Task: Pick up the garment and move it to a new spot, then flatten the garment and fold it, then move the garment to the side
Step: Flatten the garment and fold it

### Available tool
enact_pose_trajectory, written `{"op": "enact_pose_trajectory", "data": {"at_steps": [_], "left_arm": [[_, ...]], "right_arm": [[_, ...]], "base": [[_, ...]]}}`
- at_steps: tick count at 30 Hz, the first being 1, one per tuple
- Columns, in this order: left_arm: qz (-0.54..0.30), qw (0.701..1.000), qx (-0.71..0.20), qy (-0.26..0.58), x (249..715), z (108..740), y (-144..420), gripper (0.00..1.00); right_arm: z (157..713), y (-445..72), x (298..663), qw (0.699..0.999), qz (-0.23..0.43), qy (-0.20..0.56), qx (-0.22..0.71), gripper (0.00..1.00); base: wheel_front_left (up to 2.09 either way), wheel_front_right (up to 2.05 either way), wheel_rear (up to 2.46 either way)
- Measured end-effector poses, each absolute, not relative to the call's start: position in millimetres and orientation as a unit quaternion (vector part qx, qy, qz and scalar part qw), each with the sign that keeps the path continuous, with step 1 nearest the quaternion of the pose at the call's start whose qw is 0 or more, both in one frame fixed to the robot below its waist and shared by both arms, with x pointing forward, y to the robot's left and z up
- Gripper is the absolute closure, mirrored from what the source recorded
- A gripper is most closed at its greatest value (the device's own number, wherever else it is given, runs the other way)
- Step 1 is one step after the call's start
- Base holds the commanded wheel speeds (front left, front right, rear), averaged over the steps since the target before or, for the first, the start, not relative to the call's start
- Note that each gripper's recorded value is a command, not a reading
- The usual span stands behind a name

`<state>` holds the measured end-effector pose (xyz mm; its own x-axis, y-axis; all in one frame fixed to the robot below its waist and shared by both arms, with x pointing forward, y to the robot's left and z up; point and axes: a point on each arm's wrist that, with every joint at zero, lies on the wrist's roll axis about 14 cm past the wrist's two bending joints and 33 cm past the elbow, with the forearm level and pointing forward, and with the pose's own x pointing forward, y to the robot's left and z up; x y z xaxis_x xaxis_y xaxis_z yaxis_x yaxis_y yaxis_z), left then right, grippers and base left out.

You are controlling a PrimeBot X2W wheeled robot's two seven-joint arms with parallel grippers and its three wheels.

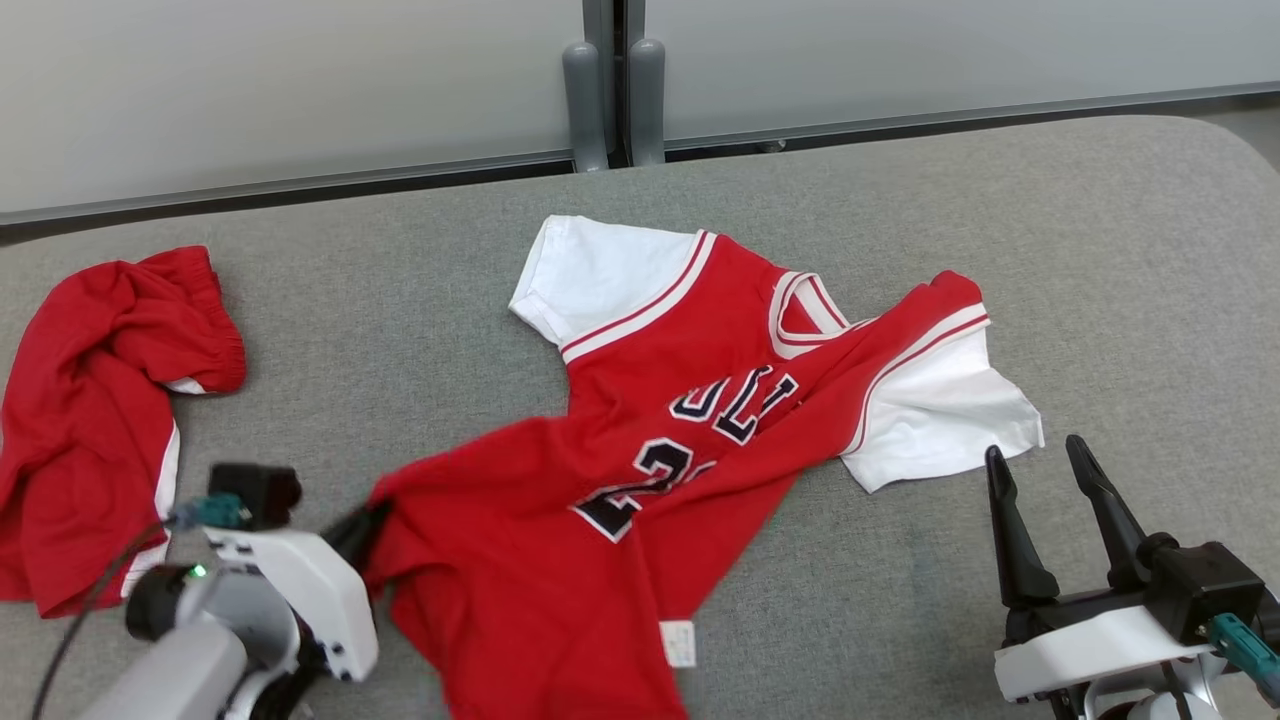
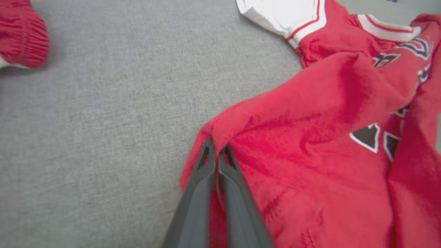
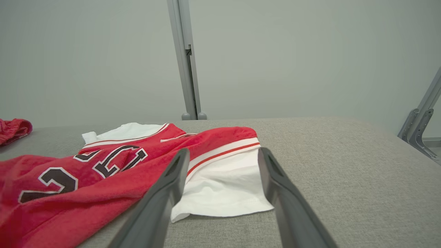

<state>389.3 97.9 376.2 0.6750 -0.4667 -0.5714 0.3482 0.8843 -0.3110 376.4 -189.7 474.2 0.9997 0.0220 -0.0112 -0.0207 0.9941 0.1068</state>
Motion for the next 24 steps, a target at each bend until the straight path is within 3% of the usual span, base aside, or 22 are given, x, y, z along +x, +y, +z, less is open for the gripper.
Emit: {"op": "enact_pose_trajectory", "data": {"at_steps": [8,15,16,17,24], "left_arm": [[-0.152,0.955,-0.041,0.25,464,412,134,1.0],[-0.127,0.968,-0.012,0.217,491,415,140,0.98],[-0.13,0.968,-0.013,0.216,491,415,136,0.63],[-0.131,0.968,-0.017,0.215,491,414,133,0.02],[-0.149,0.968,-0.048,0.199,467,410,114,0.0]], "right_arm": [[474,-185,381,0.998,0.018,0.006,0.053,0.0],[475,-194,374,0.999,0.004,0.007,0.048,0.0],[475,-197,373,0.999,0.001,0.006,0.048,0.0],[476,-198,372,0.999,-0.002,0.005,0.048,0.0],[478,-205,363,0.999,-0.014,0.002,0.05,0.0]], "base": [[0.0,0.0,0.0],[0.0,0.0,0.0],[0.0,0.0,0.0],[0.0,0.0,0.0],[0.0,0.0,0.0]]}}
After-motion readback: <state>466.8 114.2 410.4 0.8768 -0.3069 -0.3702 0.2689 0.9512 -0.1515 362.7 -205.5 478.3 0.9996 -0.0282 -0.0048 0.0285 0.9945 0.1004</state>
